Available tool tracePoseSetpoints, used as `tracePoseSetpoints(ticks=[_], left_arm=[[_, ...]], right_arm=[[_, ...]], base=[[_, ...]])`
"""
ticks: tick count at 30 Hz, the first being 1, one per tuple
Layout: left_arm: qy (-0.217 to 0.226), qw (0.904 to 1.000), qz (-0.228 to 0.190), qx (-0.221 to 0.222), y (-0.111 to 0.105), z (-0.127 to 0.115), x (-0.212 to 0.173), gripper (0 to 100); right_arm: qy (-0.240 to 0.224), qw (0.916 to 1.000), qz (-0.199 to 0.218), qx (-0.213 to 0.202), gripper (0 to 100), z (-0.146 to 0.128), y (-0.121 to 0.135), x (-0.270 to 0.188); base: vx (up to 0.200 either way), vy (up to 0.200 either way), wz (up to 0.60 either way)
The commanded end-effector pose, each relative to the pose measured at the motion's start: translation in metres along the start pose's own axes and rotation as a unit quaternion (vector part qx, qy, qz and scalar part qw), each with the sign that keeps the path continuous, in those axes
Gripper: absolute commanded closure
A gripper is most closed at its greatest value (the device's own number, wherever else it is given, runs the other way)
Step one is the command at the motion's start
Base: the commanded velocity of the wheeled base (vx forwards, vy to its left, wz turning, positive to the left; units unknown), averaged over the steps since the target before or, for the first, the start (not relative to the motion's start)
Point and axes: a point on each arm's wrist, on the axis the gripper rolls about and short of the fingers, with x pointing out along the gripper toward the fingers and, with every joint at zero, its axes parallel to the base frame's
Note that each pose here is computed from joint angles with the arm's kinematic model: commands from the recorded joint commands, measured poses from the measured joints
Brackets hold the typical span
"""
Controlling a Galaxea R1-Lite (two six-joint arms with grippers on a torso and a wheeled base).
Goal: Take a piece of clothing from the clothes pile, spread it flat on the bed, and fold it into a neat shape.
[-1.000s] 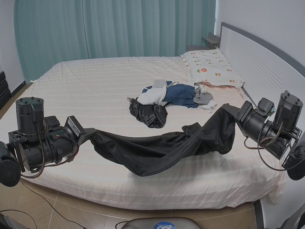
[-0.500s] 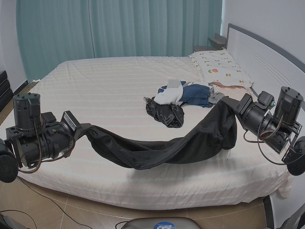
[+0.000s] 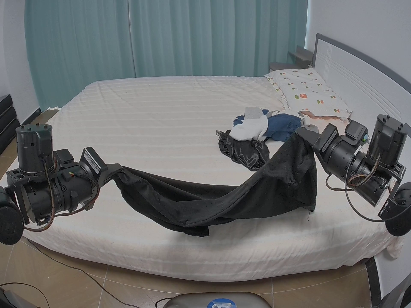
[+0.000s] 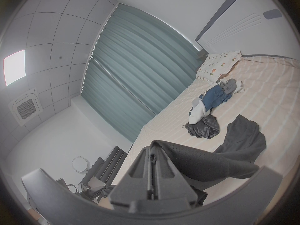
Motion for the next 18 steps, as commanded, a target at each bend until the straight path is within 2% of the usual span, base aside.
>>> tracePoseSetpoints(ticks=[1, 18], left_arm=[[-0.002, 1.0000, 0.000, -0.001, 0.0002, 0.0008, -0.0002, 100], [-0.010, 0.9999, -0.002, -0.008, 0.0003, 0.0038, -0.0035, 100]], right_arm=[[0.003, 1.0000, -0.002, 0.000, 100, -0.0019, -0.0014, 0.0022], [0.005, 1.0000, 0.007, -0.001, 100, -0.0033, 0.0029, 0.0032]], base=[[0.000, 0.200, 0.00], [0.000, 0.200, 0.00]])
